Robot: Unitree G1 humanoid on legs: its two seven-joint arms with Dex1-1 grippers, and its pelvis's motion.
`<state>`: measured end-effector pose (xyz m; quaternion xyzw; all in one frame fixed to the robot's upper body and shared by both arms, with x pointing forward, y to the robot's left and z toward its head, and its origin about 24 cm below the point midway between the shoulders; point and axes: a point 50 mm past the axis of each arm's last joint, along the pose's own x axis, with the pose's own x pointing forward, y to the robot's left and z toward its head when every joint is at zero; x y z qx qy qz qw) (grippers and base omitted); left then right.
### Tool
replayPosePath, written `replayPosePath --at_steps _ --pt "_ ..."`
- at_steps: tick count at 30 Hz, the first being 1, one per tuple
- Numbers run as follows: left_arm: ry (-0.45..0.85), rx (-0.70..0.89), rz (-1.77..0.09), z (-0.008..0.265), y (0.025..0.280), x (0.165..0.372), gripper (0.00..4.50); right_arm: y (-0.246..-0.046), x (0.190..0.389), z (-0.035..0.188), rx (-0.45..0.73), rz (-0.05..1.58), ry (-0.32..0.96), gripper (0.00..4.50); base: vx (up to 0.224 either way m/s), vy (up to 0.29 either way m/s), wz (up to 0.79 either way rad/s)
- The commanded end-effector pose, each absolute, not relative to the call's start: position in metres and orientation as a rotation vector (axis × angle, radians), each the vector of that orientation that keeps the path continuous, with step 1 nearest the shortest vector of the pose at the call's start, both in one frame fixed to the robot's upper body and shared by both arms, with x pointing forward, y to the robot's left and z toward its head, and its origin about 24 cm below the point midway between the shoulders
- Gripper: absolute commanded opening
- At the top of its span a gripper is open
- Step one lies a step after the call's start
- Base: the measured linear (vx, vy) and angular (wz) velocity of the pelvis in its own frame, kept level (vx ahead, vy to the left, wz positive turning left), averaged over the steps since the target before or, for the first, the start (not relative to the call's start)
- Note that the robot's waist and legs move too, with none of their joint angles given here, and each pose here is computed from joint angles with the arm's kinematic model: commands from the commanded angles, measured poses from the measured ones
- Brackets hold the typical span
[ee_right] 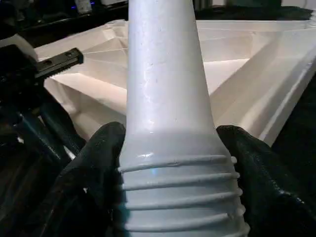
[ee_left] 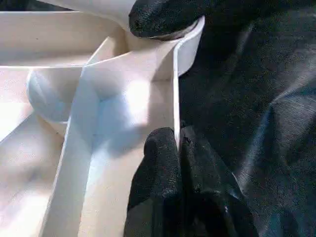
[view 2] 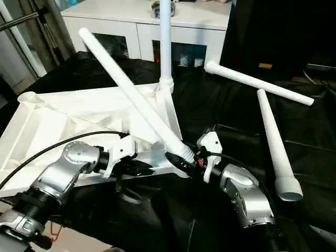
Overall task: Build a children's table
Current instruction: Insert table leg to table base
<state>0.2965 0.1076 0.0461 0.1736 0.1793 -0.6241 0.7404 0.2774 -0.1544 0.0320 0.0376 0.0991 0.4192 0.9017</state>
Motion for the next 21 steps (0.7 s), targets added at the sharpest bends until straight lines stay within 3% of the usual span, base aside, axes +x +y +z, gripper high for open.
replayPosePath --at_steps 1,12,13,21 --pt "0.306 0.32 -1.345 0.065 0.107 0.303 0.45 -0.152 0.276 0.025 0.088 0.865 0.238 2.79 0.0 0.0 0.0" --pt "0.251 -0.157 -1.222 0.078 0.123 0.305 1.32 -0.147 0.28 0.03 0.113 0.84 0.18 2.78 0.0 0.0 0.0" --pt "0.249 -0.304 -1.158 0.074 0.123 0.306 1.36 -0.146 0.281 0.033 0.127 0.83 0.16 2.78 0.0 0.0 0.0" --pt "0.179 -0.668 -1.041 0.073 0.105 0.315 1.84 -0.138 0.28 0.037 0.141 0.842 0.126 2.77 0.0 0.0 0.0"
